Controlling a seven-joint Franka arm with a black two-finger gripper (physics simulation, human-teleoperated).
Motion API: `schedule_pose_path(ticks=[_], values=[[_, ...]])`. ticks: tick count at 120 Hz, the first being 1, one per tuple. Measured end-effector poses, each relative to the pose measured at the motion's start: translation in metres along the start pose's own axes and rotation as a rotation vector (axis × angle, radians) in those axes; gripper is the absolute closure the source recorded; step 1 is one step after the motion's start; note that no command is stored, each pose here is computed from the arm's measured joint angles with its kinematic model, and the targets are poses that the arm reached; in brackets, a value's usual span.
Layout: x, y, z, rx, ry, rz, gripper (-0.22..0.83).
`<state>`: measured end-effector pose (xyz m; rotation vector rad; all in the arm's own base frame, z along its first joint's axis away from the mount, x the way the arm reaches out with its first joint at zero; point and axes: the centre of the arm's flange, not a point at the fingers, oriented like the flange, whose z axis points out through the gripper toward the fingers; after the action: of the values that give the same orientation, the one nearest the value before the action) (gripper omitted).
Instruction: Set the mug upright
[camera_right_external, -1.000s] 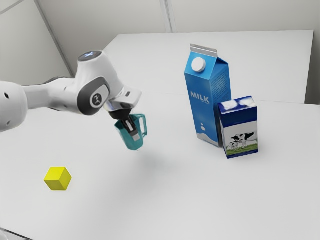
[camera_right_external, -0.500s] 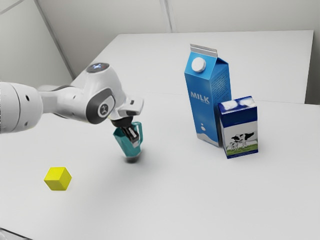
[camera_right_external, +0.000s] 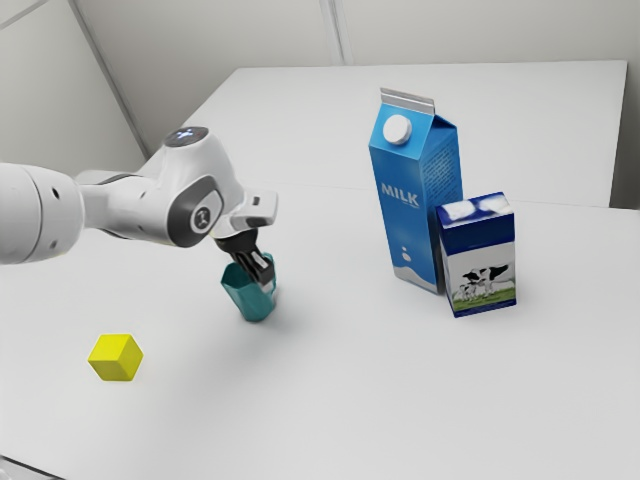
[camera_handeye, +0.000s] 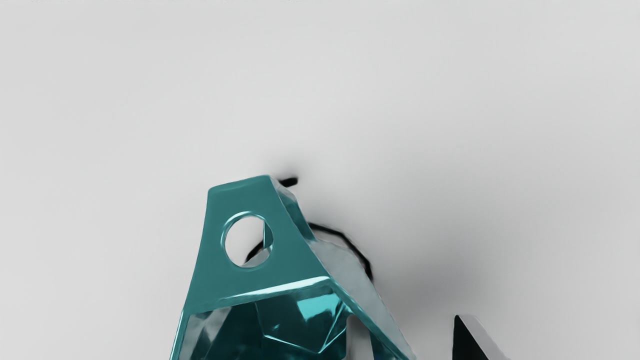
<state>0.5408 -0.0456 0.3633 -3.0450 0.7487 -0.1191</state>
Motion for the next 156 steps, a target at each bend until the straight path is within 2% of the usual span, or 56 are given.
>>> schedule_pose_path(ticks=[18, 42, 96, 125, 156], values=[[0.002, 0.004, -0.001, -0.001, 0.003, 0.003, 0.41], [0.0, 0.0, -0.008, 0.001, 0.017, -0.006, 0.3], [-0.002, 0.007, -0.076, 0.007, 0.138, 0.004, 0.22], [0.027, -0.019, -0.135, 0.026, 0.153, -0.035, 0.08], [0.076, -0.042, -0.21, 0.026, 0.07, -0.111, 0.02]])
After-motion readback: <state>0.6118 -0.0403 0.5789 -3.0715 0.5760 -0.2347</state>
